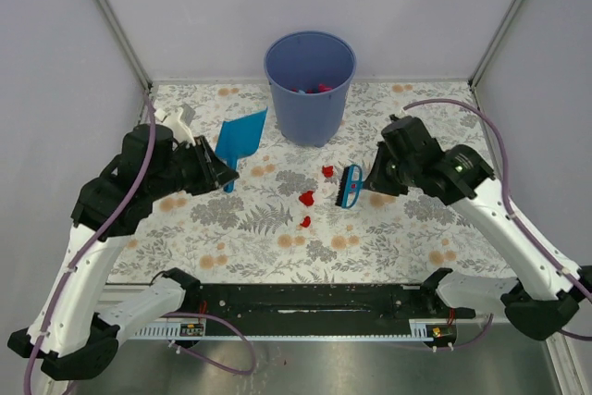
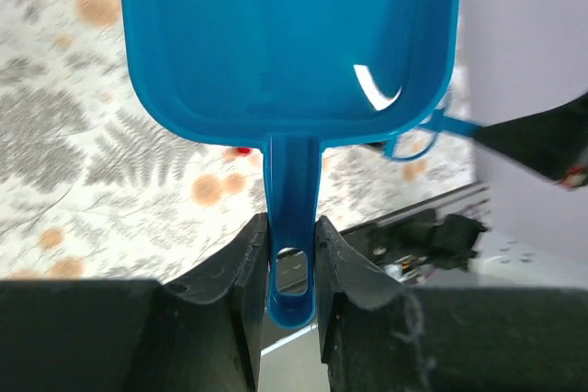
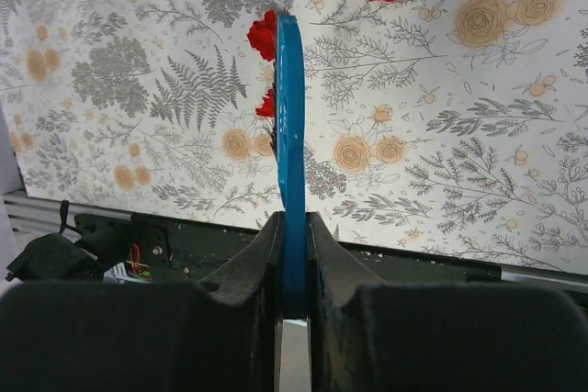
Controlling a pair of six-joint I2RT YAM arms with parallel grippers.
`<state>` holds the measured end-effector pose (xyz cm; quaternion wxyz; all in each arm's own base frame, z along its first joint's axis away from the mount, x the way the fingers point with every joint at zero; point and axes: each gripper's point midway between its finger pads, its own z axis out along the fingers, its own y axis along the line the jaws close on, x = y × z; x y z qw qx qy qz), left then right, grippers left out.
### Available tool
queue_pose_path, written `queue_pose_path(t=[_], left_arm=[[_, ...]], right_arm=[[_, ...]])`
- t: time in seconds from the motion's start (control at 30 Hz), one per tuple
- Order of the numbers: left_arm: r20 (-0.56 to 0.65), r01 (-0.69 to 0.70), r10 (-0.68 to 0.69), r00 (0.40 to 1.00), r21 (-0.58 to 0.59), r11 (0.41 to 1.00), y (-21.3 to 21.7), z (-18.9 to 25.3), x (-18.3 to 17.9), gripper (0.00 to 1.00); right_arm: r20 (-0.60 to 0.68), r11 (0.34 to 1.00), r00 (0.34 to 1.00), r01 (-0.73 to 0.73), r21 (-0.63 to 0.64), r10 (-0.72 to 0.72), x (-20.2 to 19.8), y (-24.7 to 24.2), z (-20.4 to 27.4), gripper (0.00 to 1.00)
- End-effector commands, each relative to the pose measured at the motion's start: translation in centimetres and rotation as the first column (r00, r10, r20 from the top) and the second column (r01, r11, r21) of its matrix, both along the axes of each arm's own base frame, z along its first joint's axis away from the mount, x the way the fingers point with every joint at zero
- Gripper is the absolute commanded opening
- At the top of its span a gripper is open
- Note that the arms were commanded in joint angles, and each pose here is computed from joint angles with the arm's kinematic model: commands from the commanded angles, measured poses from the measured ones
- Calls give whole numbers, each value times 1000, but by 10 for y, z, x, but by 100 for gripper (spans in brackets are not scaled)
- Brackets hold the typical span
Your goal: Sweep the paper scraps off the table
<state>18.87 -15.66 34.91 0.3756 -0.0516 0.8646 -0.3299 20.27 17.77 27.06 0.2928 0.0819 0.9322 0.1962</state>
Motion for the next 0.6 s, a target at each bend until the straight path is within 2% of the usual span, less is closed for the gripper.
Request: queue_pose_path(t=[0.0,0.07,0.17,0.27,0.4,0.57], left_arm=[[-67,1,11,998,182,983,24,-51,-14,0],[-97,22,-1,995,219,975,24,-67,-19,0],[-143,68,-32,989,259,964,15,-88,-26,0],[-163,116,-70,984,297,948,-2,-100,-32,0],[-176,188,-135,975,331,925,-28,-108,-44,0],[-203,273,-211,956,355,894,-54,-122,-61,0]], right_arm=[[-1,1000,1000,4,10,-4,24,19,1,0],[-13,998,999,44,-38,-44,40,14,-9,0],[-113,989,984,130,-76,-138,69,-3,-36,0],[-150,988,976,156,-11,-156,99,-2,-48,0],[-201,982,962,188,-8,-185,127,-6,-69,0],[-270,983,952,167,69,-143,140,14,-103,0]])
